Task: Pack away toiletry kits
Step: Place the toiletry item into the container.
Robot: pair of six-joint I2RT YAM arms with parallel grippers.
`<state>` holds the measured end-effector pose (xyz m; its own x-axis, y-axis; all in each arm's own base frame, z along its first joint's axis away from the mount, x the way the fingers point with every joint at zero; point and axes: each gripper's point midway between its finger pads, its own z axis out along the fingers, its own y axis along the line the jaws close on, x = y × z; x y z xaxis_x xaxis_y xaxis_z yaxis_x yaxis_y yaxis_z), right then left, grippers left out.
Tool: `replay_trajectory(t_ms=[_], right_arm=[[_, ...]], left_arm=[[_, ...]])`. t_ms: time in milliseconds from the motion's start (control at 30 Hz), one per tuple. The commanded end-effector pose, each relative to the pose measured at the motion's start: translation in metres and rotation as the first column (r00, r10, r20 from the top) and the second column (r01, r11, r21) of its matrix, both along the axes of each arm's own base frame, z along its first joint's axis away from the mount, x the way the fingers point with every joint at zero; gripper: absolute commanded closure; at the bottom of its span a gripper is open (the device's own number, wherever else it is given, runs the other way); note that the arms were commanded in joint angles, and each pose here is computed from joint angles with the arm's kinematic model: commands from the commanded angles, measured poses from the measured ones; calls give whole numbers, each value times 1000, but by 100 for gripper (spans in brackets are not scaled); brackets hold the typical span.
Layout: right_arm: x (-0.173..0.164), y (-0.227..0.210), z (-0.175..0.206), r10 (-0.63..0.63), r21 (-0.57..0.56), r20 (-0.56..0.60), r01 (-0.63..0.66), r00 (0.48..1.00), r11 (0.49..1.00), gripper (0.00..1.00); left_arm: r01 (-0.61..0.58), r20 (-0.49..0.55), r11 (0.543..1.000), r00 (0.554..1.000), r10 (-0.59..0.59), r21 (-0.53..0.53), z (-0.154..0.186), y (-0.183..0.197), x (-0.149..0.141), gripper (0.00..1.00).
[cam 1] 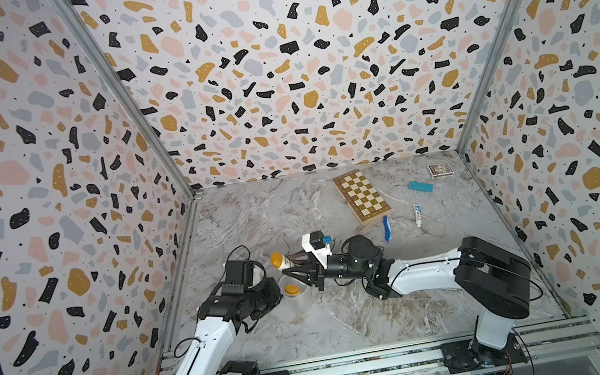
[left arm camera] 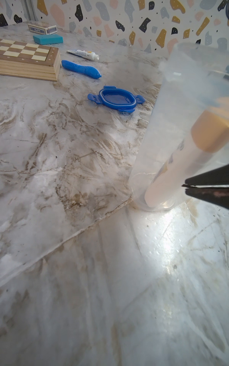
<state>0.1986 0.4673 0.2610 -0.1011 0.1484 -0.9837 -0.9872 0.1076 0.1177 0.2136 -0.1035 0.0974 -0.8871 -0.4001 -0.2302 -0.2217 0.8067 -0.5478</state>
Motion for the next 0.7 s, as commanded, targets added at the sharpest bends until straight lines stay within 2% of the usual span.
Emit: replay_trajectory(t_ms=[0,233,667], right_arm=[[-4,-7,34,-15,142,66,6,998,990,66],[-7,-8,25,-4,176,59,-7,998,984,66],[-17,3,1,87,141,68,-96,994,985,65]], left_arm=[[12,29,1000,999,-12,2,11,1,3,93],[9,33,1000,999,-9,6,14,3,3,94],[6,36,1000,999,-6,5,14,4,3,94]])
